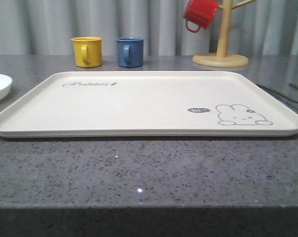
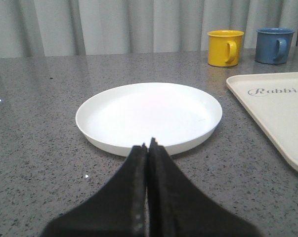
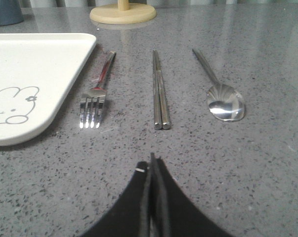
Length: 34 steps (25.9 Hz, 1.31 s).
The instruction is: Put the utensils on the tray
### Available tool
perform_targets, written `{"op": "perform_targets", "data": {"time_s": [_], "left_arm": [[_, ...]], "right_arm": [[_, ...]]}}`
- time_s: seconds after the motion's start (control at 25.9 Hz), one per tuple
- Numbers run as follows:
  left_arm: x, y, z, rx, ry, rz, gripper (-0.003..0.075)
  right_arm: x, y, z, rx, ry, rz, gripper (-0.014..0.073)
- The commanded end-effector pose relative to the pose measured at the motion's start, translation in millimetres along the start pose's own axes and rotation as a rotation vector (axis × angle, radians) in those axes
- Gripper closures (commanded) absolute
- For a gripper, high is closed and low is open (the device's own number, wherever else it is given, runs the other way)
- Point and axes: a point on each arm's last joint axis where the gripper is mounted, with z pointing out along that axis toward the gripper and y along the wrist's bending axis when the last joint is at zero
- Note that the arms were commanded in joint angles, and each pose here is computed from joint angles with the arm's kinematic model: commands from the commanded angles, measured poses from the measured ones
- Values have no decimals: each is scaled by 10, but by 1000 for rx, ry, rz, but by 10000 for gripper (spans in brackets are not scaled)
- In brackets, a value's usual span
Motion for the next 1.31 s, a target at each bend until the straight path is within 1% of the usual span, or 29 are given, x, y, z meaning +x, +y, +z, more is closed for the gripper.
{"op": "perform_targets", "data": {"time_s": [0.0,0.89,1.16,1.28], "left_arm": [[-83,9,-22,-11,-105,-12,738],[-83,9,-22,-11,-105,-12,738],[-145,17,-30,-19,-173,-12,738],[-190,24,-39,-25,-224,-20,738]], "right_arm": [[-126,18,-31,-17,-112,-10,662],[-148,21,-33,-21,-137,-10,662],[-175,26,-38,-27,-167,-10,662],[-226,35,-48,-36,-221,-8,662]]}}
